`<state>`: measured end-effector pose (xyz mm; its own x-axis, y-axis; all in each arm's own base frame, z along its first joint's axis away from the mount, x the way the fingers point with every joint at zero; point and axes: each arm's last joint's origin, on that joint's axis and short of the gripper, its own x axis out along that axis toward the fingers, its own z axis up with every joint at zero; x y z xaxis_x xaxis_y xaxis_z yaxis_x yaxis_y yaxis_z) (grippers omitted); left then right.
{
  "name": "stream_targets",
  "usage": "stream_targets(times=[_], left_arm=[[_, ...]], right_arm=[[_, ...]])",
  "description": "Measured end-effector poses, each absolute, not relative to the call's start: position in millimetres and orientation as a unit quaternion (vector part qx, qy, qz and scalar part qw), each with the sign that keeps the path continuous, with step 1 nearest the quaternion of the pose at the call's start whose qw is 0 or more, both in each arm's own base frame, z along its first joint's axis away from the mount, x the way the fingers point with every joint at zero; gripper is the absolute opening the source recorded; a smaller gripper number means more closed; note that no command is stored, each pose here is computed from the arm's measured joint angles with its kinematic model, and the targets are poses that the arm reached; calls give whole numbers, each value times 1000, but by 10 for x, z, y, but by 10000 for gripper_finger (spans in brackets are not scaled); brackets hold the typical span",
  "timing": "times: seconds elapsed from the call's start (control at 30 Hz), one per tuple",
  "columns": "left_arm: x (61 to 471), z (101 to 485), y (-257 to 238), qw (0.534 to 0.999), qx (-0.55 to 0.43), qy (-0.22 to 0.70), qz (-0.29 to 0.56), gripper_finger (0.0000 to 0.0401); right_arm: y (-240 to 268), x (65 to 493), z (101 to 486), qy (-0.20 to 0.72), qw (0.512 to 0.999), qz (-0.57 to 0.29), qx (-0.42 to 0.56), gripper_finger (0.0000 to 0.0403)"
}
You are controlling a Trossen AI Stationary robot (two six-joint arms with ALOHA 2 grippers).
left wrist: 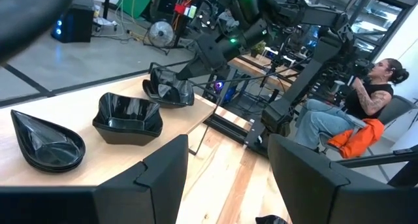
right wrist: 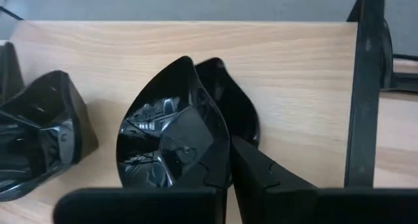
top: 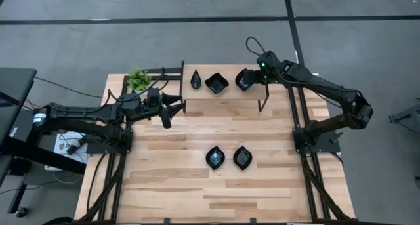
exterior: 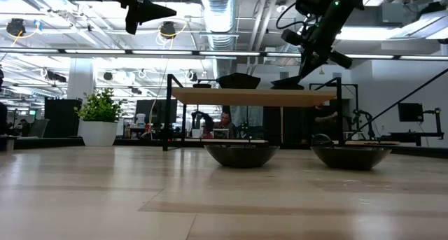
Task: Pick & Place Mini shaped plates
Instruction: Stack the black leaf shaped plate on top of the black leaf shaped plates on the shelf
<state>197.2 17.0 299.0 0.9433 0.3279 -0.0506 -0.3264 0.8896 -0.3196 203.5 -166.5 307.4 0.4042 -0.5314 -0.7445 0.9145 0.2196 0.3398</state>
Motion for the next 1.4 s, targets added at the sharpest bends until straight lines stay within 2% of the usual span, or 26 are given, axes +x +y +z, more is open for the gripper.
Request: stream_targets(times=[0.5,0.77,0.83,0.93,1.0,1.17,1.4], left_arm=[[1973,2998,171,972,-164,-6,168,214],[1973,3000,171,972,-165,-7,168,214],[1974,3000,167,973,-165,-6,162,214],[1978,3000,155,977,-162,-2,139,214],[1979,3000,149,979,-157,1,131,214],[1979,2995,149,979,-156,4,129,214],[1989,2971,123,982,-160,18,103,214]], right_arm=[[-1628,1978,3108,249,739,-494,386,95],[-1470,1803,3275,248,757,-492,352,92],[-1361,1787,3334,264,785,-449,335,85],[-1107,1781,3423,292,833,-338,325,76],[-903,1784,3437,323,847,-272,323,73],[-397,1791,3330,404,835,-191,320,71],[194,1892,3010,438,824,-165,319,71]])
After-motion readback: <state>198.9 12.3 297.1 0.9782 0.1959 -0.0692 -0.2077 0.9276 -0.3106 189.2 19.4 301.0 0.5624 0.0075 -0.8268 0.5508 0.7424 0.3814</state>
